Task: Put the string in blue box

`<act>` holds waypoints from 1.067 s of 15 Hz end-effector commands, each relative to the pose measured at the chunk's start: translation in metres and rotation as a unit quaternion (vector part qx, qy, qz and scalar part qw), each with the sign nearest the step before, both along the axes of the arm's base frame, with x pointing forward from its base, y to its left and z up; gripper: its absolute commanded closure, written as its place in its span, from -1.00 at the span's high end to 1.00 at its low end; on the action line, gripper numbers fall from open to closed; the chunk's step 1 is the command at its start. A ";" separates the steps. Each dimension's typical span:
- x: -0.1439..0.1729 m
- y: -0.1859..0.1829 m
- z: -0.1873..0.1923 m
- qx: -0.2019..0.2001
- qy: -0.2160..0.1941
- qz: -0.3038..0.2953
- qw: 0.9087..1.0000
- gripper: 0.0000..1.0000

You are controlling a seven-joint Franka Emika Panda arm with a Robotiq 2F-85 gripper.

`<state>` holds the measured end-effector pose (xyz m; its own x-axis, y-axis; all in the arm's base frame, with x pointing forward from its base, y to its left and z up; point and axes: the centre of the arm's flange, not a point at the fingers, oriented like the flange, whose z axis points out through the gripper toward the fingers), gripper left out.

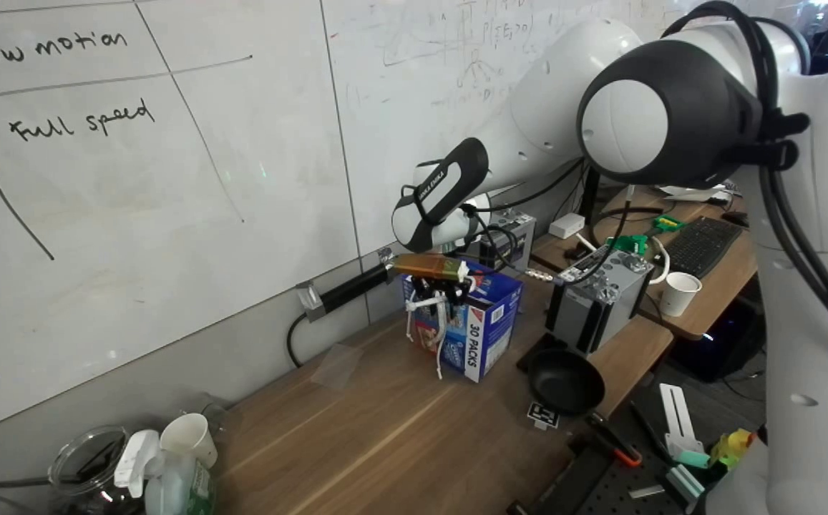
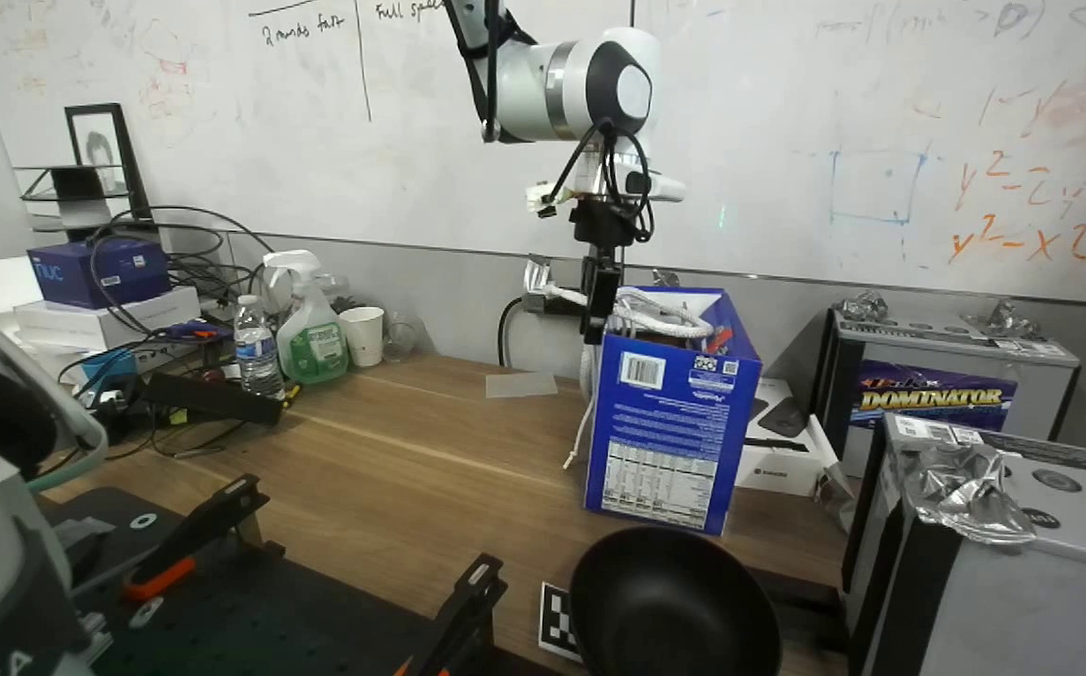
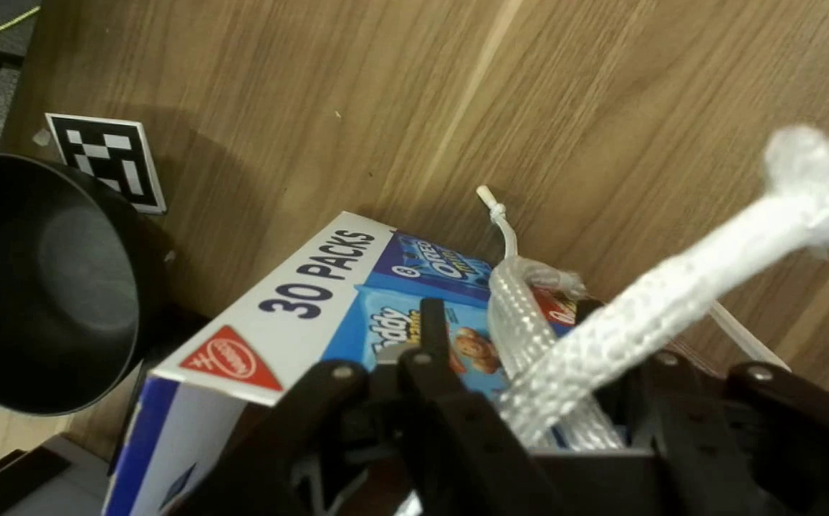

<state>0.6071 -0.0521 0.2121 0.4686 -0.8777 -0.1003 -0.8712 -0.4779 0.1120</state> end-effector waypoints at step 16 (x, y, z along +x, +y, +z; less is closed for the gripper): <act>-0.009 -0.006 0.074 -0.042 -0.084 0.023 0.995 -0.78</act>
<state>0.6123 -0.0613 0.2624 0.5020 -0.8649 0.0058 -0.8645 -0.5016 0.0316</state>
